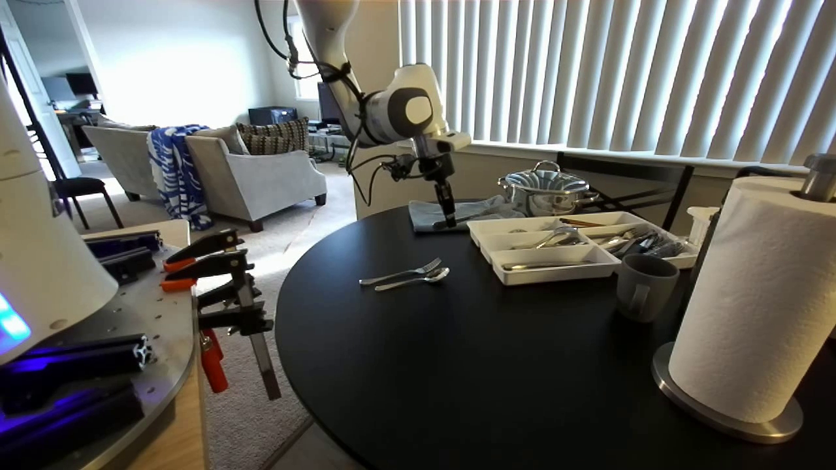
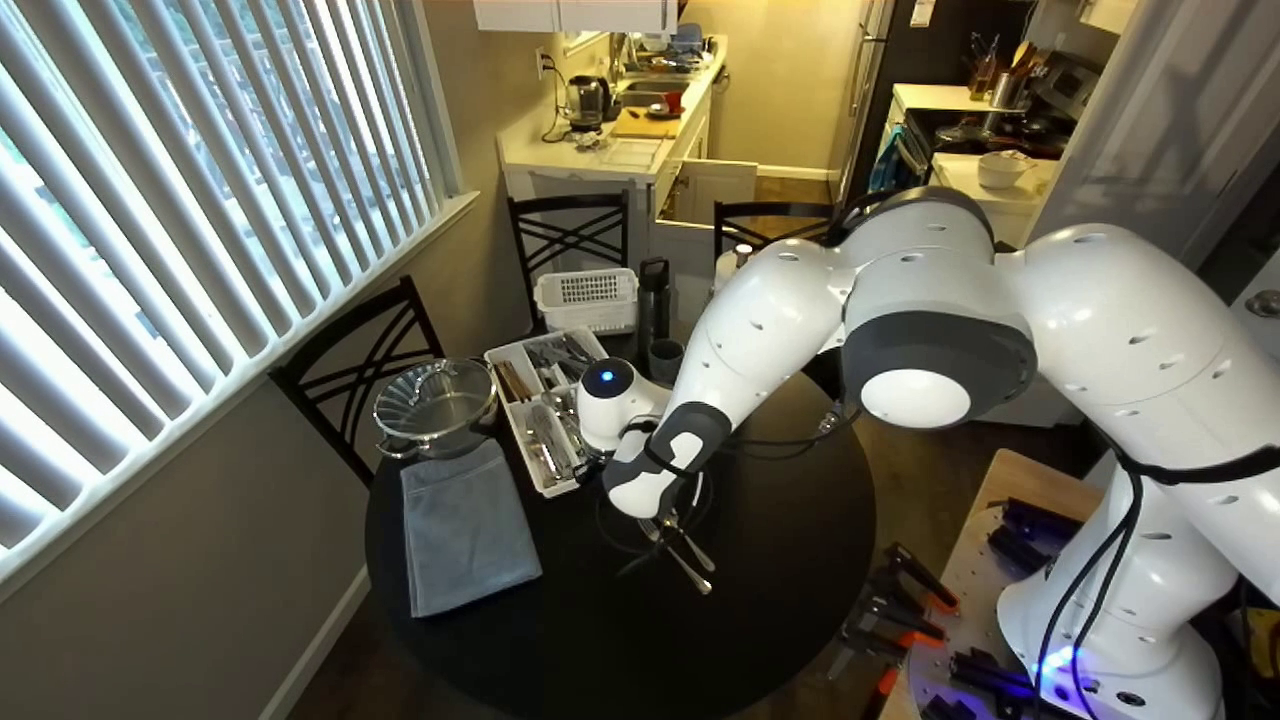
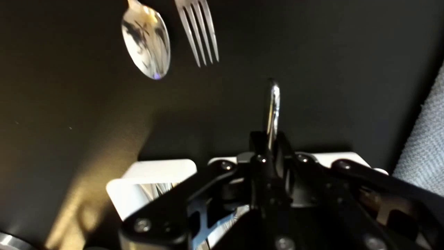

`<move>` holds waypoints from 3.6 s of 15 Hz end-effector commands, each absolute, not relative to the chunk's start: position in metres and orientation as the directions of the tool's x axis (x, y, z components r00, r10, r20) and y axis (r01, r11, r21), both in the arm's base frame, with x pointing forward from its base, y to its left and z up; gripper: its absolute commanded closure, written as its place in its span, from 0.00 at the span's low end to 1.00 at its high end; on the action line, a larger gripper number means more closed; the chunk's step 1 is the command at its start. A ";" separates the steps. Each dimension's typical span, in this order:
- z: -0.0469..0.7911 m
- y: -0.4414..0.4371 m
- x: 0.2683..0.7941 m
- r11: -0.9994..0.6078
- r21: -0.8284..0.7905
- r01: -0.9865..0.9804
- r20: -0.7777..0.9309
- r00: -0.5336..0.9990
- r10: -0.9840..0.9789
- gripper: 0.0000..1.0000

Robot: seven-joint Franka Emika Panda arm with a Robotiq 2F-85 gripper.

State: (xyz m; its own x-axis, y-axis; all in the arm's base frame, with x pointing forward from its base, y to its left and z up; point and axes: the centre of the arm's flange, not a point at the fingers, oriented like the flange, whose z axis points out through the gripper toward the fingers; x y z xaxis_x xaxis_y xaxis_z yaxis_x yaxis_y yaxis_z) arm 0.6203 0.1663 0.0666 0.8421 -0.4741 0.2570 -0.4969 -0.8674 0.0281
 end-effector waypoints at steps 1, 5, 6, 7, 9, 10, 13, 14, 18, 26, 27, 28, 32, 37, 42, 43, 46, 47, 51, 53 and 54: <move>0.092 0.144 0.542 -0.831 -0.001 -0.556 0.273 0.799 -0.535 0.98; 0.068 0.152 0.577 -0.845 0.017 -0.534 0.258 0.819 -0.513 0.91; 0.070 0.152 0.575 -0.844 0.016 -0.536 0.257 0.818 -0.514 0.91; 0.071 0.151 0.575 -0.844 0.015 -0.537 0.258 0.817 -0.515 0.91; 0.072 0.151 0.576 -0.844 0.014 -0.537 0.259 0.817 -0.516 0.91; 0.072 0.151 0.576 -0.844 0.014 -0.537 0.259 0.817 -0.516 0.91; 0.075 0.133 0.560 -0.850 0.075 -0.521 0.251 0.835 -0.489 0.98; 0.081 0.124 0.547 -0.857 0.102 -0.505 0.246 0.848 -0.470 0.98; 0.087 0.097 0.520 -0.876 0.235 -0.421 0.221 0.901 -0.374 0.98; 0.077 0.067 0.493 -0.879 0.417 -0.231 0.097 0.973 -0.210 0.98; 0.073 0.063 0.489 -0.879 0.420 -0.225 0.083 0.974 -0.209 0.98; 0.069 0.060 0.486 -0.881 0.421 -0.215 0.067 0.976 -0.207 0.98; 0.056 0.051 0.469 -0.899 0.414 -0.140 -0.025 0.986 -0.165 0.98; 0.037 0.065 0.463 -0.918 0.385 -0.092 -0.077 0.988 -0.131 0.98; 0.026 0.067 0.461 -0.929 0.348 -0.127 -0.089 0.982 -0.167 0.98; 0.021 0.067 0.461 -0.931 0.339 -0.135 -0.093 0.980 -0.176 0.98; 0.008 0.068 0.464 -0.938 0.303 -0.170 -0.083 0.976 -0.204 0.98; 0.004 0.069 0.467 -0.942 0.281 -0.181 -0.072 0.975 -0.209 0.98; -0.014 0.073 0.478 -0.945 0.244 -0.217 -0.065 0.969 -0.239 0.98; -0.020 0.075 0.480 -0.945 0.237 -0.227 -0.072 0.966 -0.250 0.98; -0.023 0.076 0.480 -0.945 0.235 -0.229 -0.079 0.964 -0.253 0.98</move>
State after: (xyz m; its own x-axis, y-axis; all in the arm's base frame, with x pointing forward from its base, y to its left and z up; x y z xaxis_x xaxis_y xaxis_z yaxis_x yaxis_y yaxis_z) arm 0.4768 0.0770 -0.0131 0.9640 -0.2580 -0.0646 -0.2329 -0.9361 0.2638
